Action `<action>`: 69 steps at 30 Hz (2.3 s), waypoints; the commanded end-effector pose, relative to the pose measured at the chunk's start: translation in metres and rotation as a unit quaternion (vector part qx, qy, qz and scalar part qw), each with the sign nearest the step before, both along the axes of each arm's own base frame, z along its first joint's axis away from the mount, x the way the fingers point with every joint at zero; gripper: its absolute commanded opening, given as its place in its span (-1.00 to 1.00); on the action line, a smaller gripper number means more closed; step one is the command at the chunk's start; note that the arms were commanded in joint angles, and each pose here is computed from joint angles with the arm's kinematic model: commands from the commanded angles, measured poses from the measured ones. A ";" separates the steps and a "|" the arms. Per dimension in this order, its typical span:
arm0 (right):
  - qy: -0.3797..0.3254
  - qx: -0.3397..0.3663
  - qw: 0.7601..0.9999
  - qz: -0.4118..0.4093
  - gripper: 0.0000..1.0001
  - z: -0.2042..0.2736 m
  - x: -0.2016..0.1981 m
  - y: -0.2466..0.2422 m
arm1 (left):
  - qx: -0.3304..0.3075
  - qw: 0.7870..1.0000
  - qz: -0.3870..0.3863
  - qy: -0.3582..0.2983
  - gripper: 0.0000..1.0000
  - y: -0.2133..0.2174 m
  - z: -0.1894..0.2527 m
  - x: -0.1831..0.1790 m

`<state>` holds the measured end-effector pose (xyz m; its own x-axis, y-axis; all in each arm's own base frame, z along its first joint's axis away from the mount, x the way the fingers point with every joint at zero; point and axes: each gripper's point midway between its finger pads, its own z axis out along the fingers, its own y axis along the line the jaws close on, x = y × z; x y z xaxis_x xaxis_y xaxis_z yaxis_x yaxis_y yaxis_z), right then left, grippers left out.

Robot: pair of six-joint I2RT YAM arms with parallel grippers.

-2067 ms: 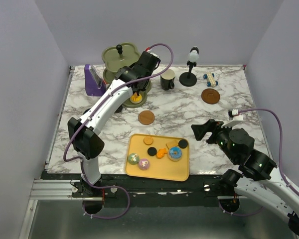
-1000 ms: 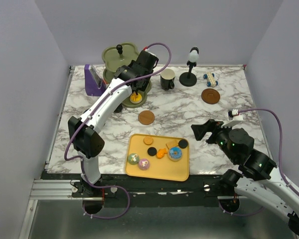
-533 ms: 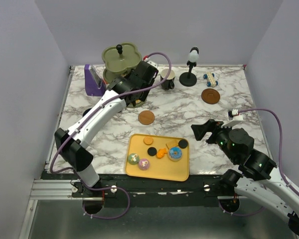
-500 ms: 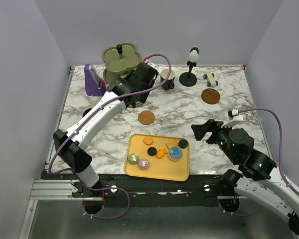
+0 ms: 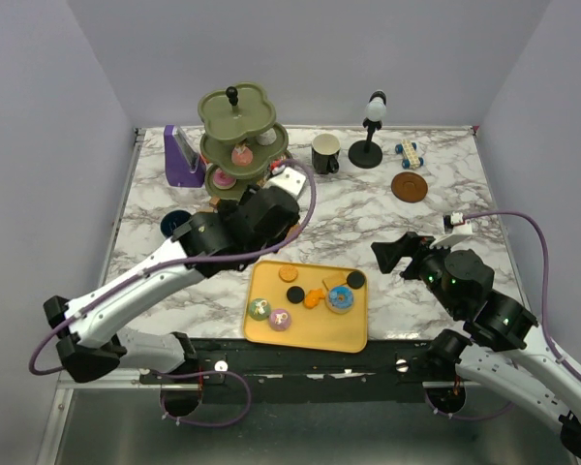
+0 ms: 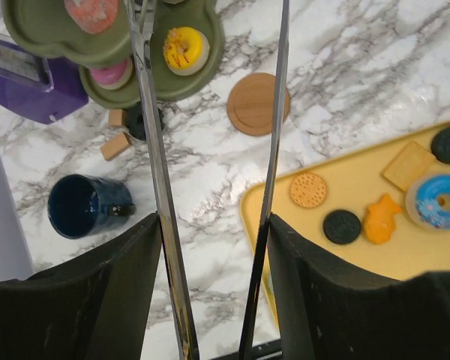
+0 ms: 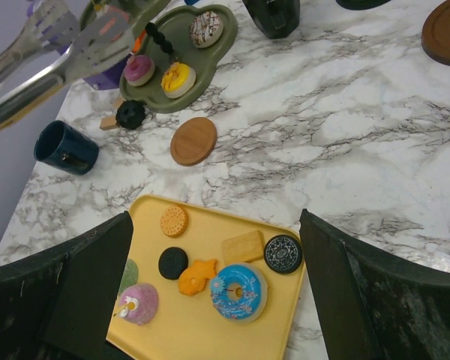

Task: Serve the afternoon tea
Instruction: Place the desert on the desert table, then pick up the desert from the tray.

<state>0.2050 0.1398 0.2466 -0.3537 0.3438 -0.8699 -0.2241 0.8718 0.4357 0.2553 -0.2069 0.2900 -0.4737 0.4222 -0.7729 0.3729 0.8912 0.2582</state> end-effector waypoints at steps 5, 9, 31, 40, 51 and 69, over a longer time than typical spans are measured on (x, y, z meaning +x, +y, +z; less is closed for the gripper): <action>0.003 -0.009 1.000 -0.002 0.99 -0.006 0.002 0.000 | -0.033 0.994 -0.063 0.085 0.27 0.013 -0.044 -0.112; 0.004 -0.011 1.000 -0.005 1.00 -0.007 0.002 0.000 | -0.012 0.984 -0.101 0.149 0.26 0.014 -0.067 -0.157; 0.013 -0.021 1.000 -0.008 1.00 -0.012 0.005 0.001 | 0.037 0.951 -0.125 0.281 0.26 0.024 -0.113 -0.219; 0.010 -0.018 1.000 -0.008 0.99 -0.010 0.004 0.000 | 0.050 0.942 -0.131 0.305 0.25 0.033 -0.117 -0.229; 0.008 -0.016 1.000 -0.010 0.99 -0.009 0.003 -0.002 | 0.068 0.941 -0.122 0.309 0.25 0.042 -0.127 -0.229; 0.010 -0.016 1.000 -0.011 0.99 -0.010 0.003 -0.002 | 0.092 0.927 -0.158 0.326 0.12 0.038 -0.122 -0.236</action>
